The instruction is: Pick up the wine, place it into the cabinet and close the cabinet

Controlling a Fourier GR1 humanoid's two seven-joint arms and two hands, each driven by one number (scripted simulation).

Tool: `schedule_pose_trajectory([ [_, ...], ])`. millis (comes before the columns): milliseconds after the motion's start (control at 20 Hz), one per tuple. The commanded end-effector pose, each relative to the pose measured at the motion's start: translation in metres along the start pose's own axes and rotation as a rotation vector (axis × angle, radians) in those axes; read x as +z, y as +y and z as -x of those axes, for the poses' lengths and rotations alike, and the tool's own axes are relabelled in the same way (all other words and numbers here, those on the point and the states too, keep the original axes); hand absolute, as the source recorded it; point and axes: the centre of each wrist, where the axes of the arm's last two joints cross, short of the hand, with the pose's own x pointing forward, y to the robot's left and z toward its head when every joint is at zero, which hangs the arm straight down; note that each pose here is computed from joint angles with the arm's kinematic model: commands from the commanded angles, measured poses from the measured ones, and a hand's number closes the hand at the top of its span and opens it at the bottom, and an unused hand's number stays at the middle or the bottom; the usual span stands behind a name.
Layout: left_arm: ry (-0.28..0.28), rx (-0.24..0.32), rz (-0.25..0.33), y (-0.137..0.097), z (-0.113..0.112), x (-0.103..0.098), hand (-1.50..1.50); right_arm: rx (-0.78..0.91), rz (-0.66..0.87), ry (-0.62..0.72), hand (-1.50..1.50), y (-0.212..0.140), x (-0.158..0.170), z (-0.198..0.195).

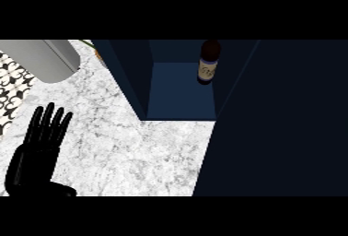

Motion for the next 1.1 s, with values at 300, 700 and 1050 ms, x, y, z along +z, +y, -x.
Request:
schedule_pose_trajectory([
  [300,0.011,-0.013,0.020,0.025,-0.029,0.000,-1.50,-0.123,-0.043,-0.119,1.50,0.015,-0.013,-0.036],
  [700,-0.012,-0.001,0.034,0.036,-0.031,-0.004,-1.50,-0.173,-0.071,-0.159,1.50,0.012,-0.027,-0.032],
  [1050,-0.002,-0.017,0.061,0.038,-0.042,-0.017,-1.50,-0.141,-0.088,-0.152,1.50,0.006,-0.050,-0.026],
])
